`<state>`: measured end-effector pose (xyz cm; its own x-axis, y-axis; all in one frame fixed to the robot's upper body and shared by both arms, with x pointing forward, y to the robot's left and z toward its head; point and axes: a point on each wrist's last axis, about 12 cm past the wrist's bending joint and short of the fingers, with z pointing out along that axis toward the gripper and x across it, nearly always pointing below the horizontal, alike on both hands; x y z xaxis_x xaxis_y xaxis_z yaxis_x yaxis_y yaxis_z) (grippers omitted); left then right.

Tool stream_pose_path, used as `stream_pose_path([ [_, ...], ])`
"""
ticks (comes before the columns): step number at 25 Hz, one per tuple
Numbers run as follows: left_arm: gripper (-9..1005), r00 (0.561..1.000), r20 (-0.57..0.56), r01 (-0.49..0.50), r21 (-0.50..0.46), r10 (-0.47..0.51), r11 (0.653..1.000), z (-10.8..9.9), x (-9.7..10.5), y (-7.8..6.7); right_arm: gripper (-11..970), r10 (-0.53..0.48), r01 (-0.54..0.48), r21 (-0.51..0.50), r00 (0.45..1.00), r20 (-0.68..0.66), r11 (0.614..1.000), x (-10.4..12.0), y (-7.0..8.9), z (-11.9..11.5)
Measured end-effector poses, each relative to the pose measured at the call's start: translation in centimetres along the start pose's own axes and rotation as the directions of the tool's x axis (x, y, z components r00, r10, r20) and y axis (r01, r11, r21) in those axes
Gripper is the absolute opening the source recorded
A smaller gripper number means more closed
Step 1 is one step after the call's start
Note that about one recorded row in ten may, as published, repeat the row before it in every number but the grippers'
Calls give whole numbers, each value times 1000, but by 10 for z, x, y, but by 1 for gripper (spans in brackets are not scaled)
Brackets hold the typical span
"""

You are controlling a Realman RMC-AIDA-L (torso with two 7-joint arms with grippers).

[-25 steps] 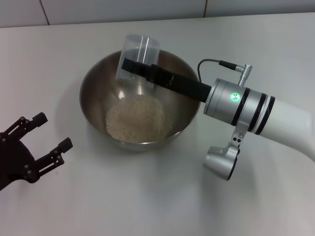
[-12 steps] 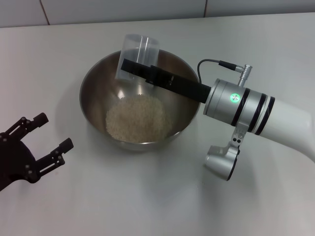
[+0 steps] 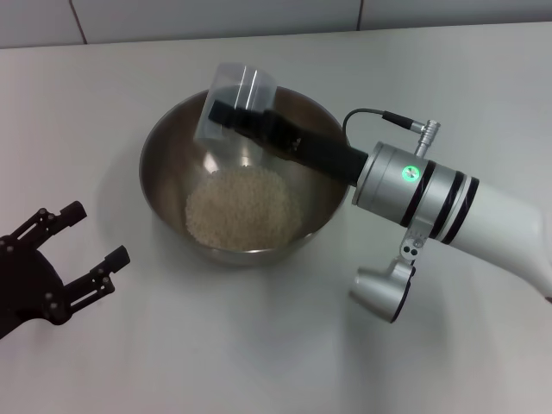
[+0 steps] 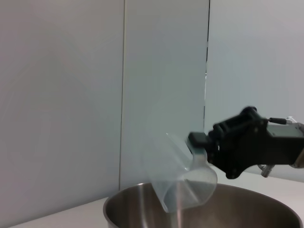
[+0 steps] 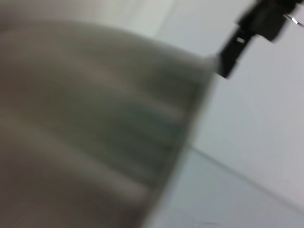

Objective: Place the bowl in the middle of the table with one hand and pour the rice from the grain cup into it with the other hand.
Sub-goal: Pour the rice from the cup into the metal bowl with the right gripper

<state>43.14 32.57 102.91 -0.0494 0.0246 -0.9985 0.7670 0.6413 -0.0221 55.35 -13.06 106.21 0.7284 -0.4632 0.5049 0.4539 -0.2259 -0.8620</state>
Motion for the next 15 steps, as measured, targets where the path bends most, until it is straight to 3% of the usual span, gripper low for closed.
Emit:
stream_pose_path([
  [3, 833, 1000, -1, 2, 1, -2, 1000, -1, 0, -1, -1, 200, -199, 26, 978, -51, 980, -1, -3, 0],
  [7, 833, 1000, -3, 4, 0, -4, 1000, -2, 1, -2, -1, 496, -492, 67, 863, -98, 868, -4, -5, 0],
  [10, 833, 1000, -2, 3, 2, -3, 1000, -3, 1, -1, -1, 685, -679, 95, 721, -104, 728, -4, -4, -3],
  [15, 833, 1000, 0, 2, 4, -2, 1000, -2, 0, -1, -1, 910, -899, 147, 406, -79, 413, 0, -2, -4],
])
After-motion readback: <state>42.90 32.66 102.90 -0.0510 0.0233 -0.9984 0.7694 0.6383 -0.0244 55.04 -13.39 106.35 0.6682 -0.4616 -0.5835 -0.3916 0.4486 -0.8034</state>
